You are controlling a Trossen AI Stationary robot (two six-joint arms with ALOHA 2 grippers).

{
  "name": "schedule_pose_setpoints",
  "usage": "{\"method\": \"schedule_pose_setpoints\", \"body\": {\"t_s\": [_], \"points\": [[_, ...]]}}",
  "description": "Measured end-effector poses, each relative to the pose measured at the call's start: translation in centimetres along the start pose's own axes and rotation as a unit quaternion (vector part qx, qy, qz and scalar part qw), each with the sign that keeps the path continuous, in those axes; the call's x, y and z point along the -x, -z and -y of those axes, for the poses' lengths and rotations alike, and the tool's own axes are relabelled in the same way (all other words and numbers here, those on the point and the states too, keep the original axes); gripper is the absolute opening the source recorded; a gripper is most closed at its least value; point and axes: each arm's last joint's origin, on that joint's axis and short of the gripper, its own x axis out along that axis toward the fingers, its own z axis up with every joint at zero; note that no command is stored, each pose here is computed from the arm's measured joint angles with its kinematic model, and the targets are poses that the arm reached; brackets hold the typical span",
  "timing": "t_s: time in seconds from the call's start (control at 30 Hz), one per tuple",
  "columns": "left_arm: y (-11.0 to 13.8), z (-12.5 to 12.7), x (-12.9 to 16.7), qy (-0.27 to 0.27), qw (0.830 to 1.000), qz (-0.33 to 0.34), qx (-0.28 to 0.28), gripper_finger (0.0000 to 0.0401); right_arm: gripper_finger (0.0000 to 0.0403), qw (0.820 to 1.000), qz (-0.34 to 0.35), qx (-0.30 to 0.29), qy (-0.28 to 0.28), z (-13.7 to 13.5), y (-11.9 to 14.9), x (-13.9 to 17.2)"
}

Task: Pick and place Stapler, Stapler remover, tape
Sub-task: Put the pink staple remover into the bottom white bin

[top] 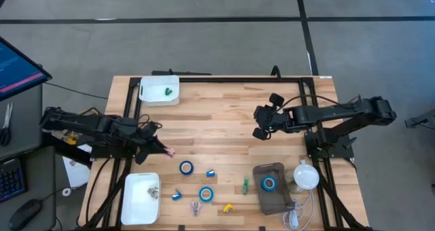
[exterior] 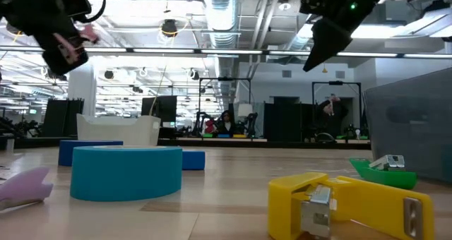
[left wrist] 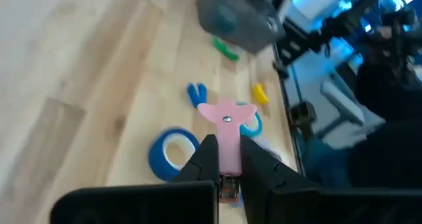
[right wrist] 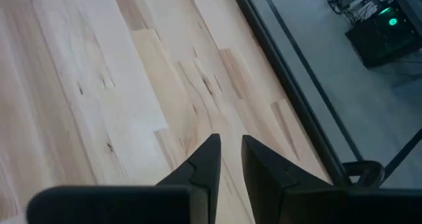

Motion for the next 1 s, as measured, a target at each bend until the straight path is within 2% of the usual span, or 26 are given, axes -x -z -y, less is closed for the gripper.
{"method": "schedule_pose_setpoints", "body": {"t_s": [0.1,0.37,0.5,0.73,1.0], "points": [[-0.2,1.0,0.6,0.019,1.0,-0.017,-0.004,0.0012,0.0054,1.0,-0.005,-0.006,0.002,-0.1,0.4,-0.3],[0.0,3.7,1.9,0.098,0.991,-0.074,0.059,0.0012,0.0054,1.0,0.007,-0.019,0.0,-0.1,0.1,-0.3],[1.0,4.5,1.6,0.102,0.983,-0.123,0.085,0.0012,0.0054,1.0,0.016,-0.026,-0.001,-0.2,-0.1,-0.3],[3.3,6.0,0.0,0.06,0.956,-0.232,0.169,0.0012,0.0054,0.999,0.022,-0.03,-0.002,-0.2,-0.2,-0.2],[6.3,6.8,-2.4,-0.034,0.923,-0.323,0.204,0.0014,0.0054,0.999,0.034,-0.023,-0.004,-0.2,-0.5,-0.2]]}}
